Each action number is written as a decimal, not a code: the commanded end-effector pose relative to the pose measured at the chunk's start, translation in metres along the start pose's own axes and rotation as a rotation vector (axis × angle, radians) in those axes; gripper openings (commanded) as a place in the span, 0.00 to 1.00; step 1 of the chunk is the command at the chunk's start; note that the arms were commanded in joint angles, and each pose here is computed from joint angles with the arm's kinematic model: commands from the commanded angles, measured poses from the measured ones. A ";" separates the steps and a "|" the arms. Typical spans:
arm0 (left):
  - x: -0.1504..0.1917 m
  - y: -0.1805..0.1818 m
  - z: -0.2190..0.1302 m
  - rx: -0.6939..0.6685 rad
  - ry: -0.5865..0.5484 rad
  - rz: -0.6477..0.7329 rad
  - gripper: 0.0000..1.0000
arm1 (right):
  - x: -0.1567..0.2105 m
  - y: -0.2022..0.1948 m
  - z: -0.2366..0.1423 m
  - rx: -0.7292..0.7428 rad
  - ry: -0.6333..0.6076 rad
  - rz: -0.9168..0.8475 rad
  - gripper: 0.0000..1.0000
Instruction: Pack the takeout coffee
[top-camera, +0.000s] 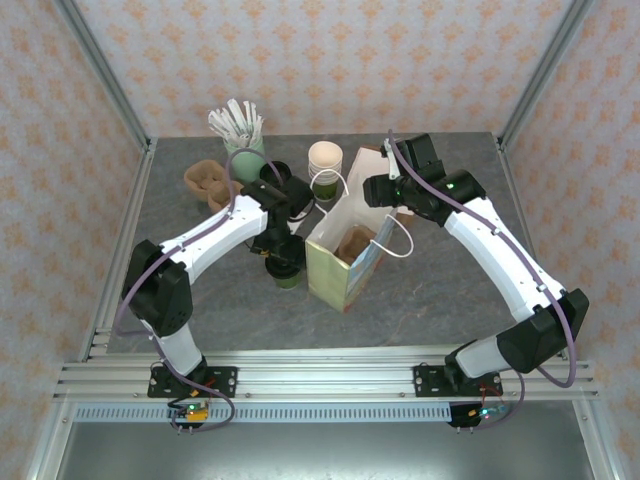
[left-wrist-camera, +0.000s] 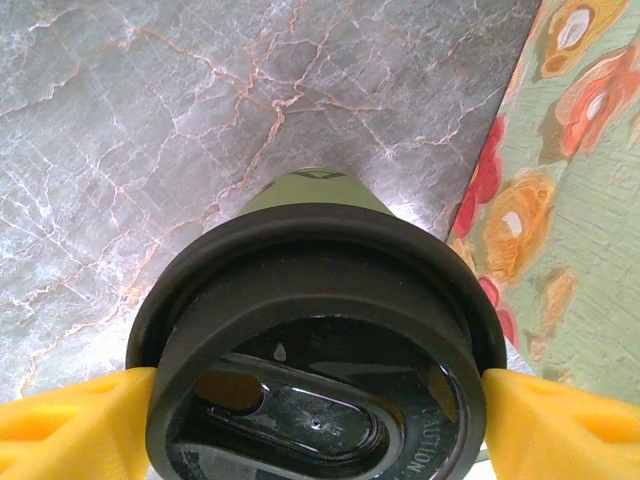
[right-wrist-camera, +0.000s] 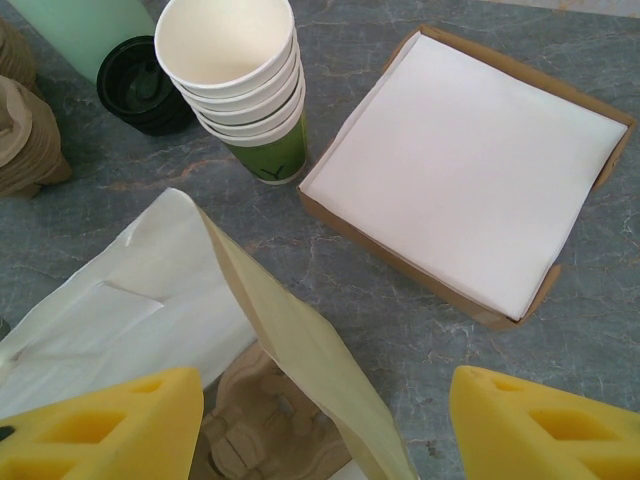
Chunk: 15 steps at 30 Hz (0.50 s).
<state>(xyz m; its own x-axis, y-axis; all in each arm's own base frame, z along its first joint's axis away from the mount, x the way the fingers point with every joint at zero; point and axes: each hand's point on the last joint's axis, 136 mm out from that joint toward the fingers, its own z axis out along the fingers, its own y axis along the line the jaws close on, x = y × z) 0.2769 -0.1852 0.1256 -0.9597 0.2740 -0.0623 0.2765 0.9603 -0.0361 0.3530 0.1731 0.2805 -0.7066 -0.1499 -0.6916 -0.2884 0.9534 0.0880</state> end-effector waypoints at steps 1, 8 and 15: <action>0.000 0.003 -0.003 -0.032 0.003 0.028 0.80 | 0.000 -0.007 -0.005 0.022 -0.018 0.019 0.67; -0.002 0.003 -0.004 -0.033 -0.006 0.024 0.80 | -0.001 -0.006 -0.005 0.020 -0.019 0.020 0.67; -0.005 0.003 -0.004 -0.032 -0.016 0.021 0.80 | 0.001 -0.006 -0.004 0.014 -0.013 0.024 0.67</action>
<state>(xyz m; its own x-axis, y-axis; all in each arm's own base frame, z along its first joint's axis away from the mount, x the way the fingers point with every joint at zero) 0.2783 -0.1837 0.1257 -0.9596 0.2734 -0.0666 0.2756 0.9610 -0.0251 0.3523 0.1728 0.2772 -0.7117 -0.1522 -0.6859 -0.2880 0.9536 0.0873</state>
